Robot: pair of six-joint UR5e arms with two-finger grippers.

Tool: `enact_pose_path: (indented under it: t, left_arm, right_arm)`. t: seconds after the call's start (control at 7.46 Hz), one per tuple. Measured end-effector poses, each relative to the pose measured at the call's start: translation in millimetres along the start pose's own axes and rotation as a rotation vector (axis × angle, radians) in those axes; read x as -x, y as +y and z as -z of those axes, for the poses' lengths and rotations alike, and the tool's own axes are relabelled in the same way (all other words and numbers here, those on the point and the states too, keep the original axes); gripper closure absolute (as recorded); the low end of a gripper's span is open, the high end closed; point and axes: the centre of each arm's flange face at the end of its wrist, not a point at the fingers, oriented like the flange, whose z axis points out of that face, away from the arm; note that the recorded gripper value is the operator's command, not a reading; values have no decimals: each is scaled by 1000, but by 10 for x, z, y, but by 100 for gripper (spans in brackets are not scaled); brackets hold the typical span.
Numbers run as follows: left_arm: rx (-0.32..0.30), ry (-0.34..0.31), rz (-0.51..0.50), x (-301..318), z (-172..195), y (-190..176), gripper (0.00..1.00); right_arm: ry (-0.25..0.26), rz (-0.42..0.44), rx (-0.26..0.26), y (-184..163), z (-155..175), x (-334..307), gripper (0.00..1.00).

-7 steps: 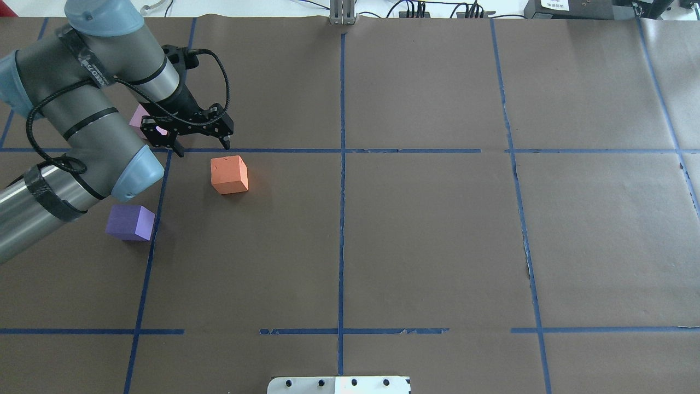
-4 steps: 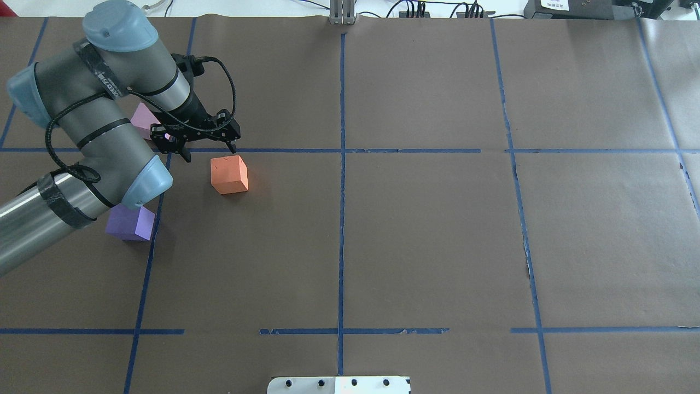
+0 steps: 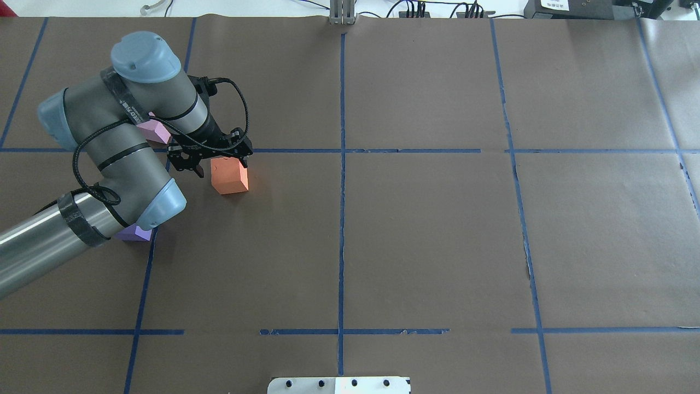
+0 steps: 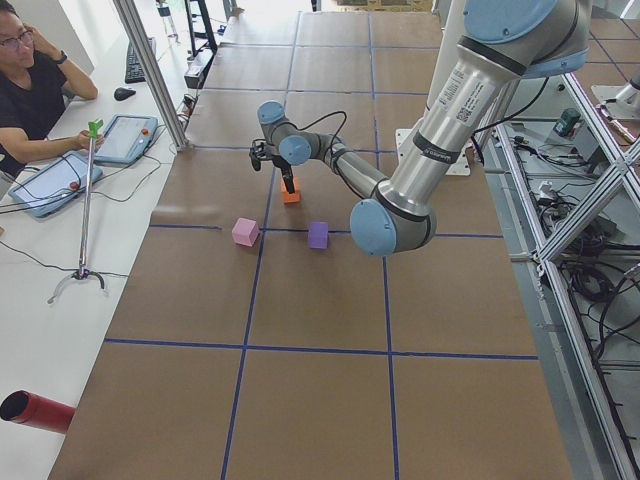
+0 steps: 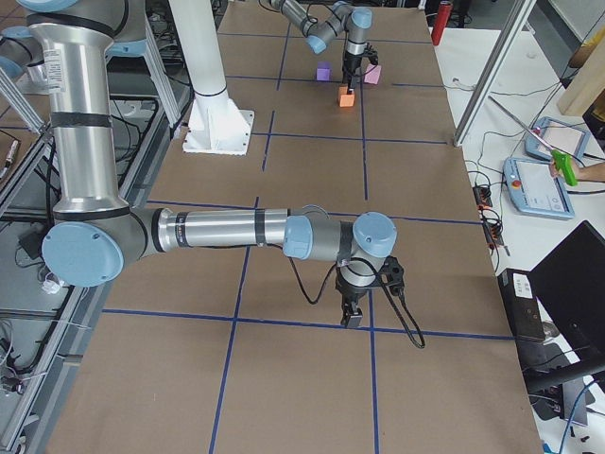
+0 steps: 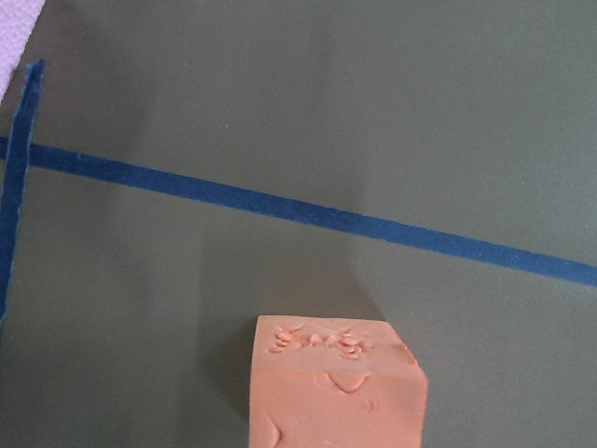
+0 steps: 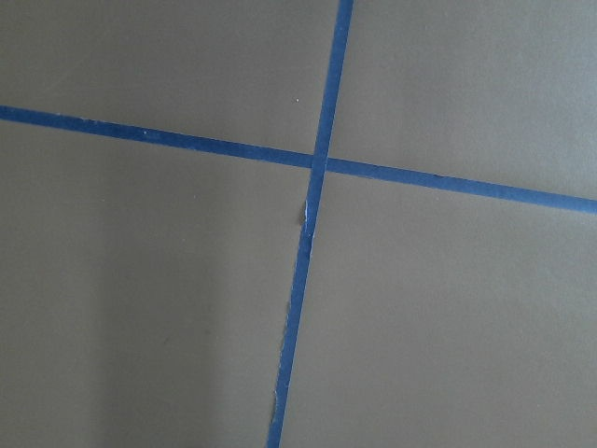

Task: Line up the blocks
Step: 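Close the left gripper on the orange cube and lift it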

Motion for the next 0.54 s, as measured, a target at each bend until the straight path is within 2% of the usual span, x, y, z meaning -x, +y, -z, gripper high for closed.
enact_pose_path:
  t: [0.4, 0.54]
  left_arm:
    - [-28, -5, 2, -6, -144, -2, 0]
    - [-35, -3, 3, -11, -182, -12, 6]
  right_arm:
    - [0, -1, 0, 0, 0, 0, 0]
    - [0, -1, 0, 0, 0, 0, 0]
